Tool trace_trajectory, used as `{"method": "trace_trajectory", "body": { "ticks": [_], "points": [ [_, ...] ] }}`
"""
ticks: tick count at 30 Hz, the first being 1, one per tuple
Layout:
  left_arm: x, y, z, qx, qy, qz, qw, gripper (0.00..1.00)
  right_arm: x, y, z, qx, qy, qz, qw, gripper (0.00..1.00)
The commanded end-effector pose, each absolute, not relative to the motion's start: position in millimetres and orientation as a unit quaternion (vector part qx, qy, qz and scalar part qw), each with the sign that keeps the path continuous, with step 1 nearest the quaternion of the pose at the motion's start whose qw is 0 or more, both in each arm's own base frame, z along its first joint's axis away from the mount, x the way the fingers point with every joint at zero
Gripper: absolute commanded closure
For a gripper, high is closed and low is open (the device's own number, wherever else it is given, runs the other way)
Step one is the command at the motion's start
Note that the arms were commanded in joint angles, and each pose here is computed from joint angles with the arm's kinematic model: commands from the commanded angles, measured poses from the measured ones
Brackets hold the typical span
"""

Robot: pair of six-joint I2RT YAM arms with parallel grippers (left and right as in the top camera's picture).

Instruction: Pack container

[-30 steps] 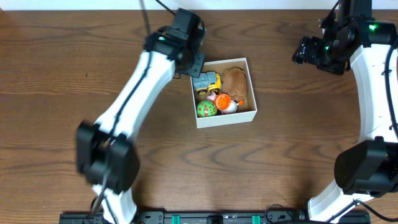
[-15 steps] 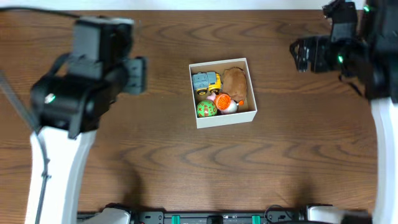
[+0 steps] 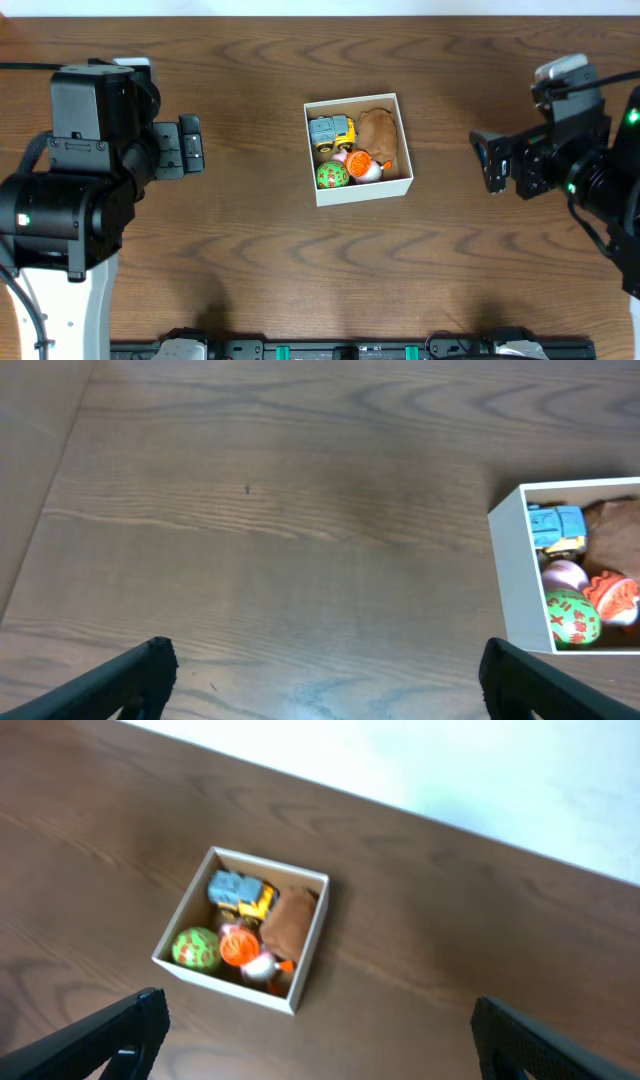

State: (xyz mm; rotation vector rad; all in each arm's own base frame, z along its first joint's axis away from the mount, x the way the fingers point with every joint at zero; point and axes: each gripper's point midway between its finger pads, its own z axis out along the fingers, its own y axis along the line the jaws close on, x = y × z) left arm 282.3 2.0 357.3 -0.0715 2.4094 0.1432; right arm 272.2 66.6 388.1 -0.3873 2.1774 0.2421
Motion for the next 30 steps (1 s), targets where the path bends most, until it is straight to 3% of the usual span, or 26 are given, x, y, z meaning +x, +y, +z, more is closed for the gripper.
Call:
{"method": "trace_trajectory", "body": {
  "ticks": [1, 30],
  "points": [
    [283.0, 6.9, 352.9, -0.036, 0.934, 0.065, 0.349, 0.02, 274.5, 63.1, 374.2, -0.156, 0.886, 0.083, 0.428, 0.01],
    [284.3, 6.8, 351.6, -0.036, 0.935, 0.066, 0.346, 0.02, 281.1, 59.6, 364.3, -0.144, 0.896, 0.077, 0.413, 0.01]
  ]
}}
